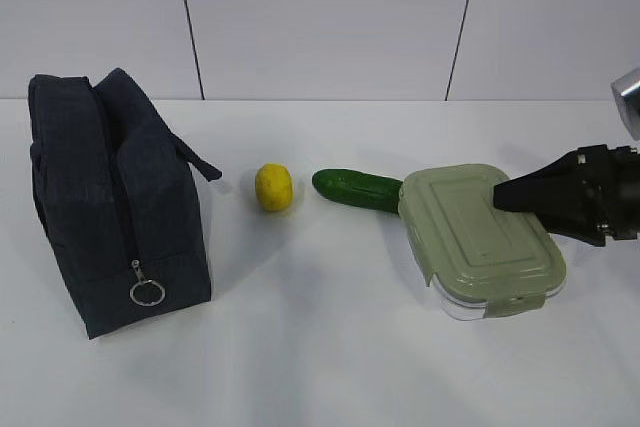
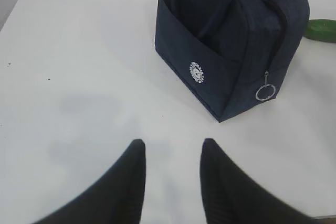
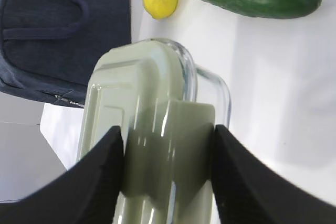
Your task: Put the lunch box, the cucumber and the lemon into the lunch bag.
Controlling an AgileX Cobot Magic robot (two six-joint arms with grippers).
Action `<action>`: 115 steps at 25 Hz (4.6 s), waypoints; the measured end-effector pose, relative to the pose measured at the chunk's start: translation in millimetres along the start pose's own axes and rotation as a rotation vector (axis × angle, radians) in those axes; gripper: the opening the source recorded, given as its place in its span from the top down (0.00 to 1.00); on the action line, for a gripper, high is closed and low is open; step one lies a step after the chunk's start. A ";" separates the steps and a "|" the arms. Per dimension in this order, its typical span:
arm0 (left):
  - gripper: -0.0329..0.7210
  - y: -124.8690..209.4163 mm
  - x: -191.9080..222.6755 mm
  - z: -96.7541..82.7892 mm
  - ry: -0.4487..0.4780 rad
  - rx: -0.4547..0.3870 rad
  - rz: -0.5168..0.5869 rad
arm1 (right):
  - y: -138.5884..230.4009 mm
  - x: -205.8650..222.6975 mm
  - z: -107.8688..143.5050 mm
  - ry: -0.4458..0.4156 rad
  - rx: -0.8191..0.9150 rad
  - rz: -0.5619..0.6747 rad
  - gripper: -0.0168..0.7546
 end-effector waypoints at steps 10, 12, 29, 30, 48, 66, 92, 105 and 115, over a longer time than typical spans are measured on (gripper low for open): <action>0.64 0.0 0.0 0.0 0.000 0.000 0.000 | 0.1 -31.7 44.9 0.053 -0.029 -0.042 0.47; 0.64 0.0 0.0 0.0 0.000 0.000 0.000 | 2.0 -36.2 51.1 0.060 -0.025 -0.046 0.47; 0.64 -2.5 -0.4 -10.0 0.060 -0.016 -0.015 | 10.7 -64.7 93.1 0.085 -0.019 -0.097 0.47; 0.64 -3.8 -0.7 -13.1 0.079 -0.022 -0.021 | 9.8 -66.5 93.6 0.100 -0.031 -0.091 0.47; 0.43 -65.9 55.3 -38.1 0.312 -0.401 0.016 | -20.0 -83.6 113.0 0.156 -0.066 -0.142 0.47; 0.33 -117.9 191.5 -19.0 0.303 -0.807 0.251 | -21.6 -84.1 111.4 0.167 -0.092 -0.148 0.47; 0.36 -105.3 303.9 22.5 0.184 -0.871 0.404 | -21.8 -85.0 106.0 0.199 -0.134 -0.144 0.47; 0.52 -103.5 318.7 18.5 0.211 -0.919 0.389 | -21.0 -85.2 104.2 0.209 -0.139 -0.138 0.47; 0.87 -103.6 318.3 17.5 0.220 -0.900 0.388 | -20.8 -85.2 104.0 0.210 -0.140 -0.137 0.47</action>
Point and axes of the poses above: a point on each arm's last joint axis where the gripper is mounted, x pointing out along that axis toward the gripper, z along the wrist's bending axis when the last joint is at zero, y = z × x, the point moved 10 cm from there along x, pointing out along that axis toward the gripper, and after that the axes turned 12 degrees about x, right-handed, at the moved point
